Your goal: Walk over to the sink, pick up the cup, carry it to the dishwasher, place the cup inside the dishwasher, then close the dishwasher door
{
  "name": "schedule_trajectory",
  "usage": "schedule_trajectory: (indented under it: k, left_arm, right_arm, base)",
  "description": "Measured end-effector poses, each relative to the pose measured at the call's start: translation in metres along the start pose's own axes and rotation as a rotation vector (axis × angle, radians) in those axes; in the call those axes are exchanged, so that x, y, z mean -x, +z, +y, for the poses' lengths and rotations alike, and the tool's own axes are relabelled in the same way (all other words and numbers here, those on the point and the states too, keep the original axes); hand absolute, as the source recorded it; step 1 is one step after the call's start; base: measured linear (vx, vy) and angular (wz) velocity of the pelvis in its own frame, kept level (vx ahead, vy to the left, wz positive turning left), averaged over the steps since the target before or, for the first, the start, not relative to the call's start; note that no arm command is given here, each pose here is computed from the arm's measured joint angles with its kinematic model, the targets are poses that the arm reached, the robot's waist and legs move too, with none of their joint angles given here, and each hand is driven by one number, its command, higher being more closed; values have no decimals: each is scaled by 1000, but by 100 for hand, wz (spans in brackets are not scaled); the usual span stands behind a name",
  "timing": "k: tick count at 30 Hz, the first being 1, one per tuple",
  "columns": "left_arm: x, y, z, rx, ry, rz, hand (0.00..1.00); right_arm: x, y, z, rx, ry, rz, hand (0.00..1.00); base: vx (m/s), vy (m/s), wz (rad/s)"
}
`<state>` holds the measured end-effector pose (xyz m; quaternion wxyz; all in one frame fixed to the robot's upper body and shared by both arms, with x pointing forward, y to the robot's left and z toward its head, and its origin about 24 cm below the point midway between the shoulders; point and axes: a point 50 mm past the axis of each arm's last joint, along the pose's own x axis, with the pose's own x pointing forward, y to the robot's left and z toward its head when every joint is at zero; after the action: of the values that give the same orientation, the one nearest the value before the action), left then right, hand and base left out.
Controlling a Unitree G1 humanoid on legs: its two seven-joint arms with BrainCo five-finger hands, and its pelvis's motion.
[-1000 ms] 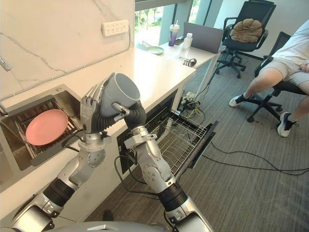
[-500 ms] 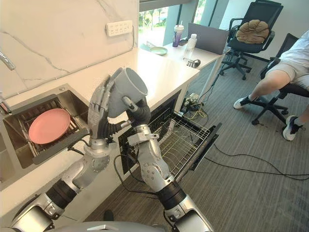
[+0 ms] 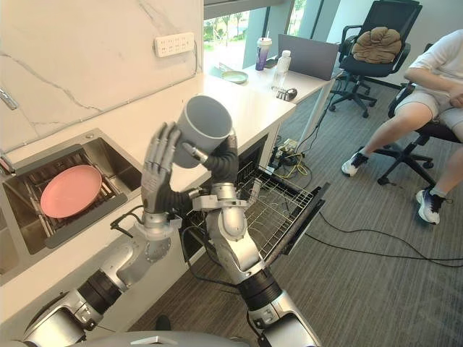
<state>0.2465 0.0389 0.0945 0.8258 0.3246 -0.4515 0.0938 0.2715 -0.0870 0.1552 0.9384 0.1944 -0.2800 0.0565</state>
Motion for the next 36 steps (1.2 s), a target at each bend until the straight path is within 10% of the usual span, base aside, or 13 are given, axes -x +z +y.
schedule_trajectory:
  k: [11, 27, 36]
  left_arm:
    - [-5, 2, 21, 83, 88, 91, 0]
    - [127, 3, -18, 849, -828, 867, 0]
    - [209, -48, 8, 389, -953, 1207, 0]
  right_arm:
    - [48, 18, -105, 313, -503, -43, 100]
    - [103, 36, -188, 323, -623, 125, 100]
    - [119, 3, -204, 302, -630, 340, 100]
  base:
    - [2, 0, -7]
    - [4, -1, -1]
    - [35, -13, 15]
